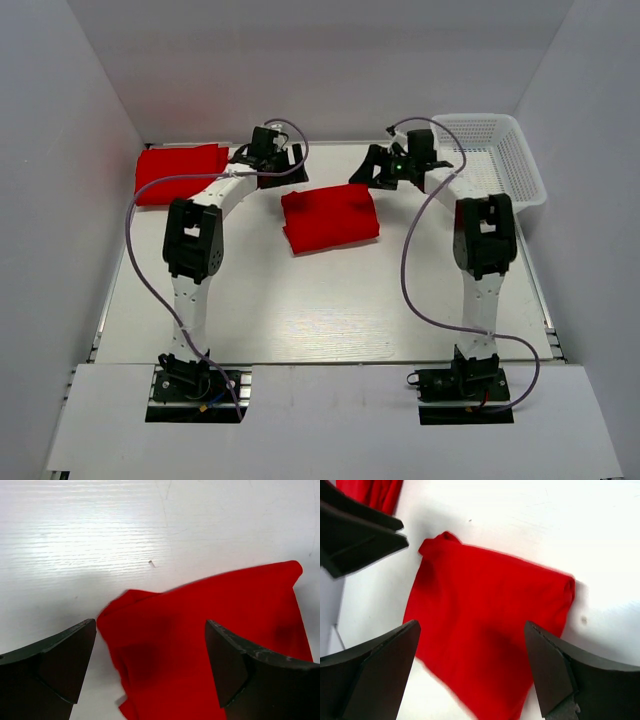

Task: Fold and stack the t-shirts
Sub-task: Fold the long partially folded tshirt into a neat square, then put the neatly folded tshirt into the corner of the board with the left arm

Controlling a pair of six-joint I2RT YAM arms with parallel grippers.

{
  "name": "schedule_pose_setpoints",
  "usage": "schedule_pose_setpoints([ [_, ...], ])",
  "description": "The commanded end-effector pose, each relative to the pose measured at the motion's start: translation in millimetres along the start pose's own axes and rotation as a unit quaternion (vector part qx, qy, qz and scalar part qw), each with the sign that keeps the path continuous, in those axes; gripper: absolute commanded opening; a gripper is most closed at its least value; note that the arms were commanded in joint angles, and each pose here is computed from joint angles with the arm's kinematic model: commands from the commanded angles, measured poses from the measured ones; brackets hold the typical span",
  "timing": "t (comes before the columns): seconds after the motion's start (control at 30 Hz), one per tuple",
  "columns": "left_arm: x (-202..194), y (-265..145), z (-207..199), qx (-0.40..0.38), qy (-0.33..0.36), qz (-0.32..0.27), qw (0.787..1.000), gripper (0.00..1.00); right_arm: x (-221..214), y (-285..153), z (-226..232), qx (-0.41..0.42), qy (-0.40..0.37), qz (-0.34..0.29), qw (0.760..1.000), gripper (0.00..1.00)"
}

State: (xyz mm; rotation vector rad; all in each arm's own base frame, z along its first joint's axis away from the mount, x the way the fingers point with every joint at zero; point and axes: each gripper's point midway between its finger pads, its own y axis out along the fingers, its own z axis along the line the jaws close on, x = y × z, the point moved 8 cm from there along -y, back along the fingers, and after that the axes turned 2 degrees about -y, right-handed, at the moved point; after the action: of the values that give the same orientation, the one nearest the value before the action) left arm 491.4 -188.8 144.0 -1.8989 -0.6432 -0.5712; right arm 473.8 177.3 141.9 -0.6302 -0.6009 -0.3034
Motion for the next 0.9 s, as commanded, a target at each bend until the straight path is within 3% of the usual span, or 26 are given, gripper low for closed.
schedule_pose_setpoints([
  [0.0, 25.2, -60.9, -19.6, 0.033, 0.023, -0.038, 0.998, 1.0, 18.9, -53.5, 38.5, -0.042, -0.071, -0.042, 0.996, 0.9],
  [0.03, 24.5, -72.2, -23.8, 0.017, 0.024, -0.037, 0.999, 1.0, -0.6, -54.3, 31.6, -0.055, -0.059, -0.028, 0.996, 0.9],
  [0.07, 4.8, -69.5, -17.5, 0.02, 0.007, -0.009, 1.0, 1.0, 13.0, -73.1, 49.9, -0.056, -0.086, -0.072, 0.992, 0.9],
  [0.1, -2.9, -72.2, -16.0, 0.018, 0.002, 0.002, 1.0, 1.0, 6.1, -75.9, 50.2, -0.068, -0.075, -0.076, 0.992, 0.9],
  [0.13, -9.6, -73.7, -13.8, 0.021, -0.008, 0.009, 1.0, 1.0, -25.3, -75.6, 36.8, -0.081, -0.047, -0.057, 0.994, 0.9],
  [0.2, -27.3, -78.2, -7.3, 0.025, -0.022, 0.017, 0.999, 1.0, -21.5, -95.4, 52.7, -0.092, -0.061, -0.101, 0.989, 0.9],
  [0.23, -33.0, -78.7, -6.7, 0.02, -0.029, 0.021, 0.999, 1.0, -44.8, -95.2, 43.9, -0.102, -0.045, -0.083, 0.99, 0.9],
  [0.37, -57.5, -73.0, -1.7, 0.004, -0.057, 0.04, 0.998, 1.0, -59.7, -117.1, 57.5, -0.11, -0.051, -0.1, 0.988, 0.9],
  [0.57, -86.3, -47.6, 8.0, -0.005, -0.079, 0.078, 0.994, 1.0, -71.3, -138.0, 66.1, -0.128, -0.058, -0.115, 0.983, 0.9],
  [0.83, -113.4, -24.2, -1.2, -0.079, -0.086, 0.111, 0.987, 1.0, -76.5, -155.6, 68.0, -0.169, -0.085, -0.128, 0.974, 0.9],
  [0.87, -117.4, -19.0, 1.6, -0.077, -0.082, 0.115, 0.987, 0.96, -75.7, -155.7, 68.4, -0.172, -0.087, -0.13, 0.972, 0.9],
])
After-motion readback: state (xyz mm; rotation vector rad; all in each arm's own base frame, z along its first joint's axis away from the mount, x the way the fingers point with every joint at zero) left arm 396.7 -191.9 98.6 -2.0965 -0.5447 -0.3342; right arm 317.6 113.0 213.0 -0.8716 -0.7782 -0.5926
